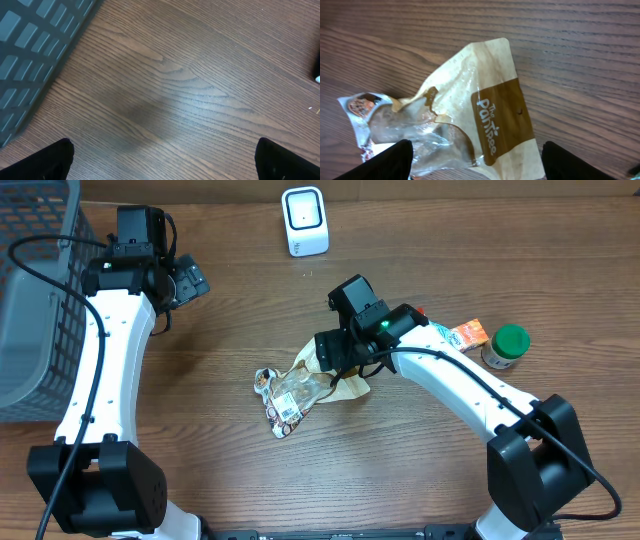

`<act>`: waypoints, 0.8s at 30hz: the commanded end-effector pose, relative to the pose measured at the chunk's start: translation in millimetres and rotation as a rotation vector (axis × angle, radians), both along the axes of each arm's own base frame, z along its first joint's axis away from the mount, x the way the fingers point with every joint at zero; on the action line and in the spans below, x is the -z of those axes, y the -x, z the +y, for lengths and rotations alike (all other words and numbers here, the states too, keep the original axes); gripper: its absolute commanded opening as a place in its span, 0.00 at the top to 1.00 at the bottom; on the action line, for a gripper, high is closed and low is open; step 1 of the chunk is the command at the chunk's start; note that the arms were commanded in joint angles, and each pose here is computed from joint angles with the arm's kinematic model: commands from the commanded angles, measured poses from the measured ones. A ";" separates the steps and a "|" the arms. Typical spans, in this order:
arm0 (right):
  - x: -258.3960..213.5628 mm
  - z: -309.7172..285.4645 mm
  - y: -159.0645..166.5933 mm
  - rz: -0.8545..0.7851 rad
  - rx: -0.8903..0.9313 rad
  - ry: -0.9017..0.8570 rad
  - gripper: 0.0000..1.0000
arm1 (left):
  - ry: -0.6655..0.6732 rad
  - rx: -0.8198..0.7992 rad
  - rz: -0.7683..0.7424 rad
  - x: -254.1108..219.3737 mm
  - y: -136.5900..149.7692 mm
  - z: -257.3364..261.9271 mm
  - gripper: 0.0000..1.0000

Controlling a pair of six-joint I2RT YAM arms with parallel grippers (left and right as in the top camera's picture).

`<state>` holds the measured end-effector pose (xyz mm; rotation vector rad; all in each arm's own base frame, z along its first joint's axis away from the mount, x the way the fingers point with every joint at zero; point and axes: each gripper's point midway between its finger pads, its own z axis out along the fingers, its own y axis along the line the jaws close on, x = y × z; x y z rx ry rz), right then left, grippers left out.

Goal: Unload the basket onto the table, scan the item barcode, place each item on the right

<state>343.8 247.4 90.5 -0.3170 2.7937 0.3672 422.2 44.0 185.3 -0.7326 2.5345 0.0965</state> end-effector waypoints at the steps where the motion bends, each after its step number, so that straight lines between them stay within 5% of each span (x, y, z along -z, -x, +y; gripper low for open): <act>1: 1.2 -9.7 -5.4 -0.020 0.022 0.023 0.09 | -0.012 0.016 -0.011 -5.9 -0.5 1.0 0.00; 2: 0.7 -9.9 -7.0 -0.024 0.025 0.020 0.00 | -0.012 0.016 -0.011 -5.9 -0.5 1.0 0.00; 8: 1.9 -11.0 -7.9 -0.017 0.028 0.013 0.00 | -0.012 0.016 -0.011 -5.9 -0.5 1.0 0.00; 13: 2.3 -11.3 -7.3 -0.014 0.028 0.015 0.18 | -0.012 0.016 -0.011 -5.9 -0.5 1.0 0.00; 24: 3.0 -11.6 -6.7 -0.012 0.027 0.017 0.18 | -0.012 0.016 -0.011 -5.9 -0.5 1.0 0.00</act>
